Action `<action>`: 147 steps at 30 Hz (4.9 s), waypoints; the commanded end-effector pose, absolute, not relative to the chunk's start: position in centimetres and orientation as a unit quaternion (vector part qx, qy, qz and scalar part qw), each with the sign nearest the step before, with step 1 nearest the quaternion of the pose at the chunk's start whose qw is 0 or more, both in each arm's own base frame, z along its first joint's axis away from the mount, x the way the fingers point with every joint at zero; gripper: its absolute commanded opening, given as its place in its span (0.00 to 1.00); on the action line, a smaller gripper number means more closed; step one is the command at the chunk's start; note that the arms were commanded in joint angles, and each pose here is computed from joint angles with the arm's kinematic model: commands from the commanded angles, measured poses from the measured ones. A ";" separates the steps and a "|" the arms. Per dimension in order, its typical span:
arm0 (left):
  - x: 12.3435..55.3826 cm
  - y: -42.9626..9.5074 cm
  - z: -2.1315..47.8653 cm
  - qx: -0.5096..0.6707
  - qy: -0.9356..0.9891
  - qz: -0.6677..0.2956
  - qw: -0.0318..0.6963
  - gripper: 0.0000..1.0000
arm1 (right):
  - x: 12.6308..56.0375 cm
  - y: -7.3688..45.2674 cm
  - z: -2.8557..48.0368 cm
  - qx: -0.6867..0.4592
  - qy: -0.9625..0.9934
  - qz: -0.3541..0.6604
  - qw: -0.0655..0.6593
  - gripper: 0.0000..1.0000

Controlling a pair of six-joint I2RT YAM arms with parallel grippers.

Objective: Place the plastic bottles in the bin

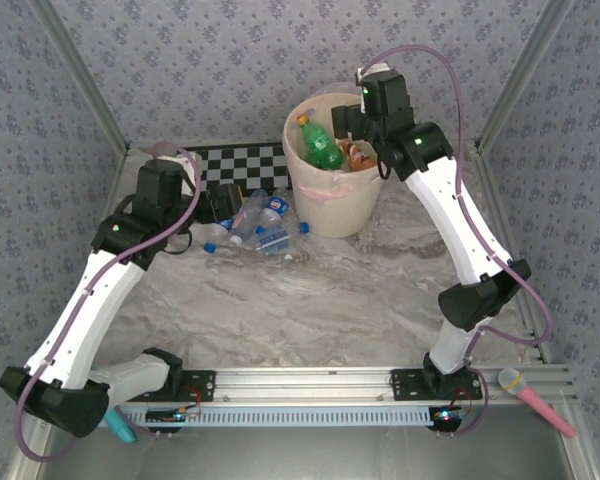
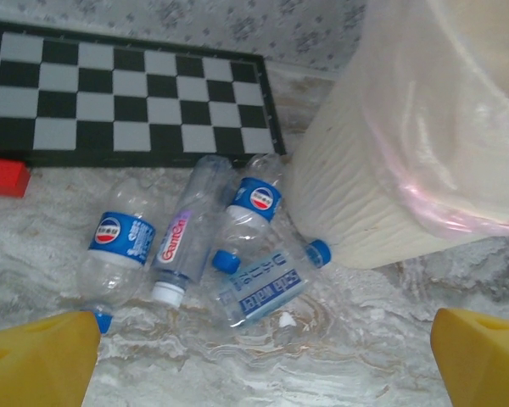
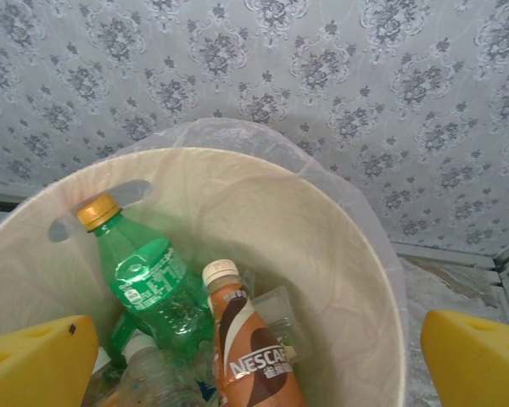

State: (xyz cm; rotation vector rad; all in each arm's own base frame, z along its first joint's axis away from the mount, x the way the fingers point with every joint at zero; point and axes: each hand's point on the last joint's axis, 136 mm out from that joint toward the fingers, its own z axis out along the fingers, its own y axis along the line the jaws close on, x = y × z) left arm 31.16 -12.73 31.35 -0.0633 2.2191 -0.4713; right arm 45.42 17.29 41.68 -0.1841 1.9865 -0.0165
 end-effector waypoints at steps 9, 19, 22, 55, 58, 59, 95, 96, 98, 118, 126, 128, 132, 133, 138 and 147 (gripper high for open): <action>31.4 -11.0 25.0 -0.069 0.925 -0.184 0.325 0.98 | 41.9 20.3 42.3 -0.077 0.843 0.066 0.528 1.00; 32.6 -9.5 20.9 -0.083 0.945 -0.180 0.262 0.92 | 37.4 24.5 40.1 -0.083 0.863 0.150 0.475 0.99; 33.5 -9.5 20.0 -0.088 0.948 -0.172 0.252 0.89 | 36.4 24.7 38.9 -0.080 0.870 0.172 0.454 1.00; 45.9 -8.4 7.3 0.009 0.994 -0.014 0.110 0.74 | 31.7 15.7 37.3 -0.051 0.870 0.248 0.422 1.00; 46.3 -8.9 6.5 0.022 0.995 -0.023 0.098 0.74 | 31.7 15.5 37.2 -0.046 0.871 0.245 0.423 0.99; 46.4 -9.0 6.3 0.024 0.995 -0.023 0.094 0.74 | 31.6 15.4 37.2 -0.045 0.872 0.244 0.422 1.00; 45.4 -12.6 22.8 0.005 0.961 -0.117 0.250 0.50 | 31.8 14.2 37.6 -0.019 0.862 0.244 0.443 1.00; 45.4 -13.1 24.2 0.009 0.956 -0.124 0.264 0.50 | 31.8 14.1 37.6 -0.018 0.862 0.244 0.444 0.99; 45.5 -14.4 27.3 0.019 0.945 -0.140 0.297 0.50 | 31.9 14.0 37.7 -0.015 0.861 0.245 0.446 0.99; 46.6 -25.2 49.1 0.108 0.777 -0.231 0.575 0.47 | 31.9 12.9 38.2 0.001 0.857 0.239 0.457 1.00; 48.0 -28.2 51.1 0.122 0.730 -0.264 0.618 0.46 | 31.5 12.3 38.6 0.006 0.855 0.234 0.462 1.00; 48.3 -29.0 51.2 0.125 0.723 -0.269 0.623 0.46 | 31.4 12.2 38.8 0.005 0.856 0.233 0.462 1.00; 49.0 -30.5 51.6 0.131 0.706 -0.278 0.638 0.46 | 31.3 11.9 39.0 0.006 0.856 0.229 0.464 1.00; 49.2 -30.8 51.7 0.132 0.700 -0.282 0.642 0.46 | 31.2 11.8 39.0 0.007 0.856 0.227 0.464 1.00; 50.3 -32.4 51.6 0.132 0.680 -0.299 0.657 0.46 | 30.9 11.6 39.0 0.009 0.857 0.226 0.463 0.99; 51.5 -34.9 51.1 0.132 0.656 -0.309 0.676 0.44 | 30.5 11.0 39.4 0.013 0.855 0.222 0.468 1.00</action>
